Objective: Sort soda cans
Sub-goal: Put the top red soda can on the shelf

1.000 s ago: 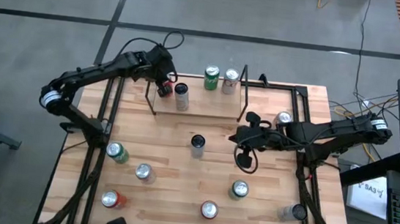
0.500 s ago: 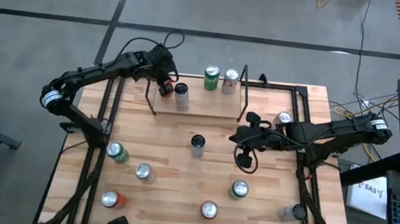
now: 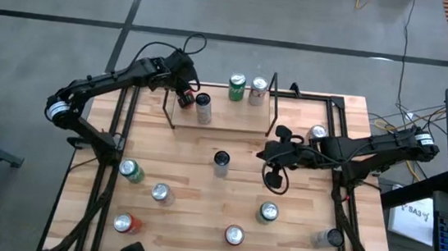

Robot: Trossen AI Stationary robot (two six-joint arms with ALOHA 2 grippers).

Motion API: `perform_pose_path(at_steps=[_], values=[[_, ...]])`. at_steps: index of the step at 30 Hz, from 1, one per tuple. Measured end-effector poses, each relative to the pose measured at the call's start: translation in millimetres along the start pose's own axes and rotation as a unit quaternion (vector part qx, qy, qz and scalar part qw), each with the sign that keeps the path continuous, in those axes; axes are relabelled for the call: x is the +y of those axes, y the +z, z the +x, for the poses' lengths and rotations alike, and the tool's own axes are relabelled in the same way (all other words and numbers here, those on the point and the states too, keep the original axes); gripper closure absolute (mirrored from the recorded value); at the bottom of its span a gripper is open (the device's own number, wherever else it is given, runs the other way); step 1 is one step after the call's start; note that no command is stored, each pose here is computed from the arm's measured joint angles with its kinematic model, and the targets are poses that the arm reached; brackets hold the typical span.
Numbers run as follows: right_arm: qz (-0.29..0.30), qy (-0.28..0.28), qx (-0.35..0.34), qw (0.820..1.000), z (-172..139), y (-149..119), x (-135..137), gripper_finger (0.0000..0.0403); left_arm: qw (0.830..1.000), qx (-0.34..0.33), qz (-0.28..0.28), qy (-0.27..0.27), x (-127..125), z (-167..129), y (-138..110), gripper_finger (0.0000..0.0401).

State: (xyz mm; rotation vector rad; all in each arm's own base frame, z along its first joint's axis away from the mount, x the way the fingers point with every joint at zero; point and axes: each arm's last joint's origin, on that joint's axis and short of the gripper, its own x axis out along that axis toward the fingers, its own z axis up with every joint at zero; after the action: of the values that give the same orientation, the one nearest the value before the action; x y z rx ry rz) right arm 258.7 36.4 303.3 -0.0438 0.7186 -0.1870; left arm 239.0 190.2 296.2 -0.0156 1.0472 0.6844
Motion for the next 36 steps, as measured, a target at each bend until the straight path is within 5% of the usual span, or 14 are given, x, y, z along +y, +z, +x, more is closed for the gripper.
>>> perform_pose_path(at_steps=[36], values=[[0.000,0.000,0.000,1.000,0.0,0.0,0.0,0.0394,1.000,-0.007,-0.003,0.001,-2.6,8.0,-3.9,0.0401]])
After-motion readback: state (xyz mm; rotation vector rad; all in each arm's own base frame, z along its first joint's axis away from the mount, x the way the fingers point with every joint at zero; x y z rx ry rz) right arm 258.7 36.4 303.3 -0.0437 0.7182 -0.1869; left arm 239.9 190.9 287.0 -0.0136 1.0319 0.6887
